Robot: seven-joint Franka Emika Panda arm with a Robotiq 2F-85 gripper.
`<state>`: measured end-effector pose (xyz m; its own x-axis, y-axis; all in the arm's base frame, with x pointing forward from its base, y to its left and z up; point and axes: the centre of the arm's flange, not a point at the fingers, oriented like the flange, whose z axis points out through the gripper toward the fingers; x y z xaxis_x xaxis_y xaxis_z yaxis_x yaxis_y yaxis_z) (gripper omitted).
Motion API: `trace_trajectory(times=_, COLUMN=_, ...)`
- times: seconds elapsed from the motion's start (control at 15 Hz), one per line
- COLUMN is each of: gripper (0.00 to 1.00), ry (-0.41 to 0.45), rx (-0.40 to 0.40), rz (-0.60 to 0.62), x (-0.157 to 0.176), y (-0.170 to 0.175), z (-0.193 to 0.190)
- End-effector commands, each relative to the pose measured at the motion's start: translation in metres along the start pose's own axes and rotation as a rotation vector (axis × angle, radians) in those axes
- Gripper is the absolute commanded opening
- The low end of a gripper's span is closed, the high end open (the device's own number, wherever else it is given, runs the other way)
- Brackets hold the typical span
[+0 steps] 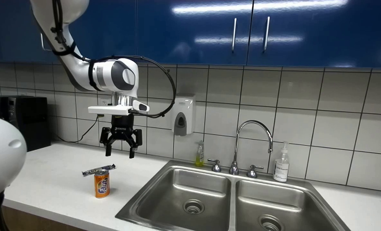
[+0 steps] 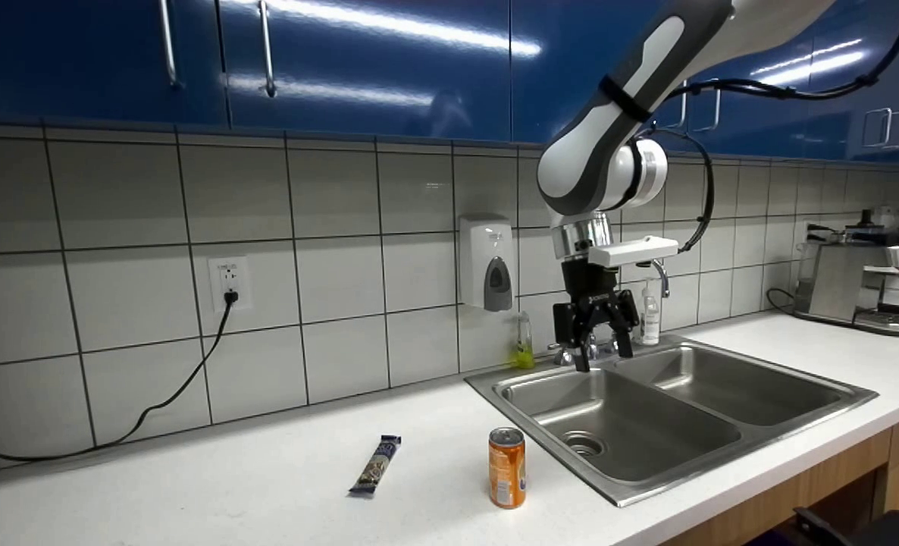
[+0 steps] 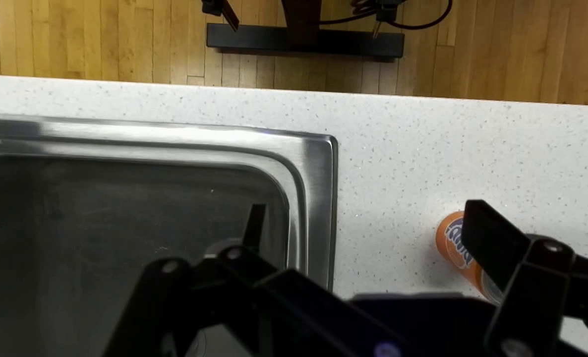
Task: Remove the can from the sink
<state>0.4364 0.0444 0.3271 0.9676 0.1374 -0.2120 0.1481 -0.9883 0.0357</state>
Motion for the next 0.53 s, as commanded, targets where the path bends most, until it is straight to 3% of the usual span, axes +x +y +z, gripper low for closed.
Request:
trace_trajectory(times=0.0, gripper=1.0, ry=-0.001, rx=0.0, rz=0.0, x=-0.0005, y=0.0, z=0.0004)
trace_trajectory(times=0.47, gripper=1.0, ry=-0.005, rx=0.0, rz=0.0, x=-0.0014, y=-0.0001, z=0.0021)
